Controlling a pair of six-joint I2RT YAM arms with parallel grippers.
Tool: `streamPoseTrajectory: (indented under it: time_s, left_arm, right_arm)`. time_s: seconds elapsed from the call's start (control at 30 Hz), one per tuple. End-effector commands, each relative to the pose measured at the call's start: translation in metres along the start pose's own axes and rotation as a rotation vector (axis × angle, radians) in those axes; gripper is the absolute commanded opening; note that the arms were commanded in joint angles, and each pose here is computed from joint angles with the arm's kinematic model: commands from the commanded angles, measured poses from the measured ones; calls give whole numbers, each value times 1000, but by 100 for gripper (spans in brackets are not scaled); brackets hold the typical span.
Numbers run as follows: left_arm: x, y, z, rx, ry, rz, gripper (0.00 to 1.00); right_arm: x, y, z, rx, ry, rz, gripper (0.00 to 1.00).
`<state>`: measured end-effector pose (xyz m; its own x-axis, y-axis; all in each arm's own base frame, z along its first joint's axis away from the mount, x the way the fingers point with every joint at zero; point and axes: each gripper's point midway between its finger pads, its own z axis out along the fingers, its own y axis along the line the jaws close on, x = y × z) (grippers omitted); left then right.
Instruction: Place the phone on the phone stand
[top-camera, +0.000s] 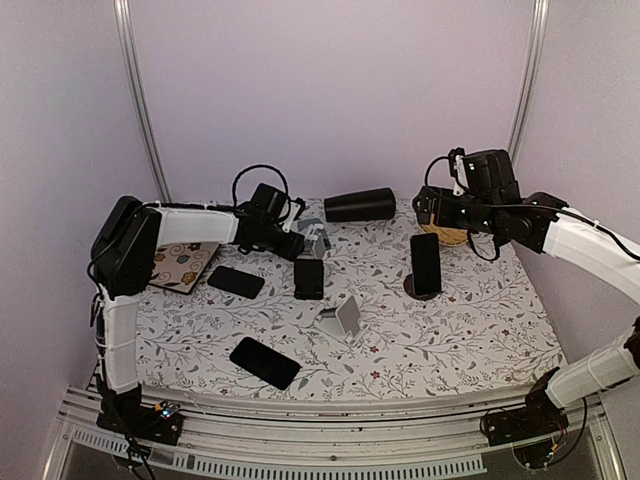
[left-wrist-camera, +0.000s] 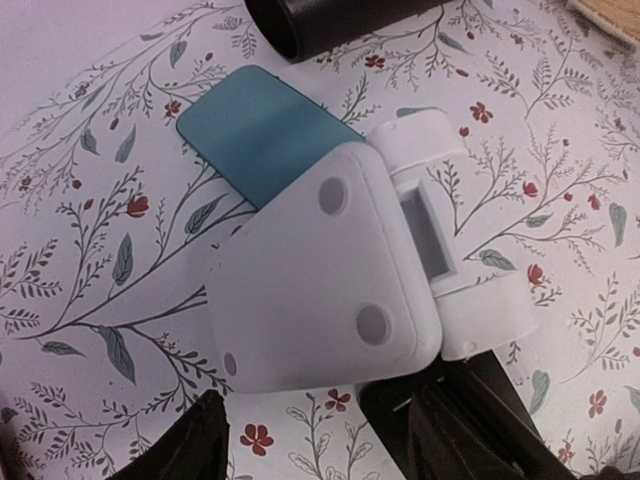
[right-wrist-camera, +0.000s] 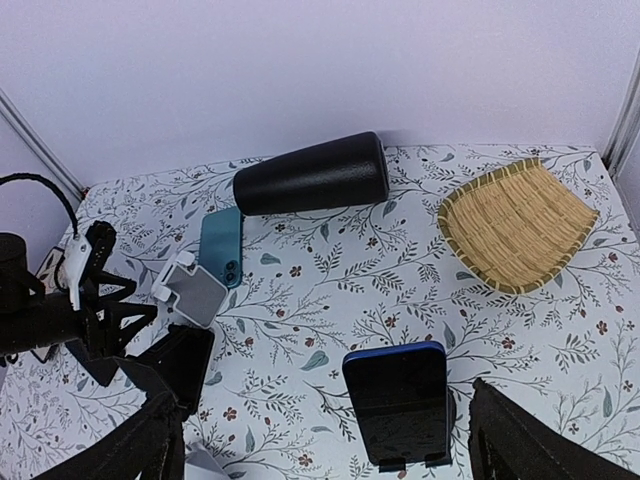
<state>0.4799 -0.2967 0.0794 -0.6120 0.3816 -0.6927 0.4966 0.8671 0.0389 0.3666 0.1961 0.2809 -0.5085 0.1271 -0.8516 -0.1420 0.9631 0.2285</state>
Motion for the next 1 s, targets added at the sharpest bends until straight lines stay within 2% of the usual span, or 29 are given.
streamPoseTrajectory:
  time_s: [0.0, 0.13, 0.23, 0.3, 0.37, 0.47, 0.67, 0.97]
  left_arm:
    - [-10, 6, 19, -21, -58, 31, 61]
    - [-18, 12, 31, -61, -78, 36, 60]
    - [-28, 18, 35, -96, -114, 31, 54]
    - [-34, 21, 36, -113, -137, 30, 47]
    - [-40, 24, 37, -132, -156, 31, 33]
    - [-49, 25, 37, -142, -181, 34, 19]
    - [-76, 24, 26, -128, -229, 21, 0]
    - [-121, 19, -19, -10, -303, -72, 0]
  right_arm:
    - [-12, 3, -5, -28, -49, -20, 99]
    - [-17, 9, -1, -47, -65, -45, 99]
    - [-18, 13, 4, -59, -70, -68, 99]
    - [-18, 15, 6, -65, -71, -80, 99]
    - [-18, 18, 8, -76, -74, -89, 99]
    - [-19, 19, 9, -83, -79, -103, 99]
    - [-28, 26, 12, -96, -82, -118, 99]
    - [-38, 44, 16, -151, -54, -46, 99]
